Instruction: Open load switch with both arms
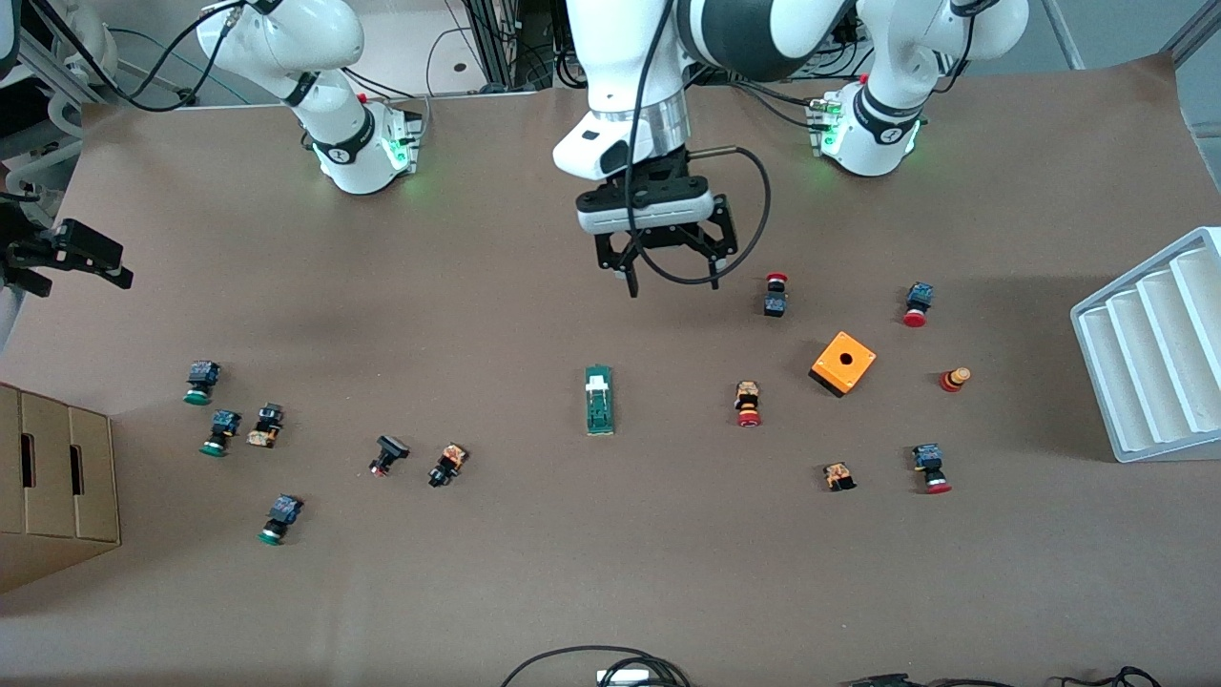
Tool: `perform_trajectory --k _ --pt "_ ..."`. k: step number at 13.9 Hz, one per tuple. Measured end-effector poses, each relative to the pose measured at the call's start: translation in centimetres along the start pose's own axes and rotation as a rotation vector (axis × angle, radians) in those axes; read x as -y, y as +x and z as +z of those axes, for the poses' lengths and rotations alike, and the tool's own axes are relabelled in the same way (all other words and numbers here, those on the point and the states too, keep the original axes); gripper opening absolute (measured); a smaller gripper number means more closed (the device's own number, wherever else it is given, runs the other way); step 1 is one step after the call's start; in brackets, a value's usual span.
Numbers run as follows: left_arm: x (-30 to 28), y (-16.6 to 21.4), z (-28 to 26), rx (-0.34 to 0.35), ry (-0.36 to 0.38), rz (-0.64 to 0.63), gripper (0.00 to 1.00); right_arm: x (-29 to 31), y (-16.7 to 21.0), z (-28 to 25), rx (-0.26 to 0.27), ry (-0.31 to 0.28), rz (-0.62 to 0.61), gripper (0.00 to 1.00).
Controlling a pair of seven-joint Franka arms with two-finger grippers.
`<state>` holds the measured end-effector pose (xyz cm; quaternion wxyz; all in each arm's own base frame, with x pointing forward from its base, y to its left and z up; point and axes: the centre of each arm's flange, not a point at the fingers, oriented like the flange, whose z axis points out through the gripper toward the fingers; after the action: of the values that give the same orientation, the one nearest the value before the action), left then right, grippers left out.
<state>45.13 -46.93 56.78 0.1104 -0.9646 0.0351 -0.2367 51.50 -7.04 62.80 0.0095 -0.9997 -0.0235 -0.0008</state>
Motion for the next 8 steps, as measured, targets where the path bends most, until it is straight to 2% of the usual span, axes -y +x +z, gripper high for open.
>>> perform_trajectory --k 5,8 --pt "0.6 0.5 -0.7 0.027 -0.008 0.031 1.0 0.2 0.2 -0.1 -0.012 -0.002 -0.01 1.0" --pt "3.3 2.5 -1.0 0.071 -0.003 0.071 1.0 0.7 0.4 0.1 -0.011 -0.003 -0.02 1.0"
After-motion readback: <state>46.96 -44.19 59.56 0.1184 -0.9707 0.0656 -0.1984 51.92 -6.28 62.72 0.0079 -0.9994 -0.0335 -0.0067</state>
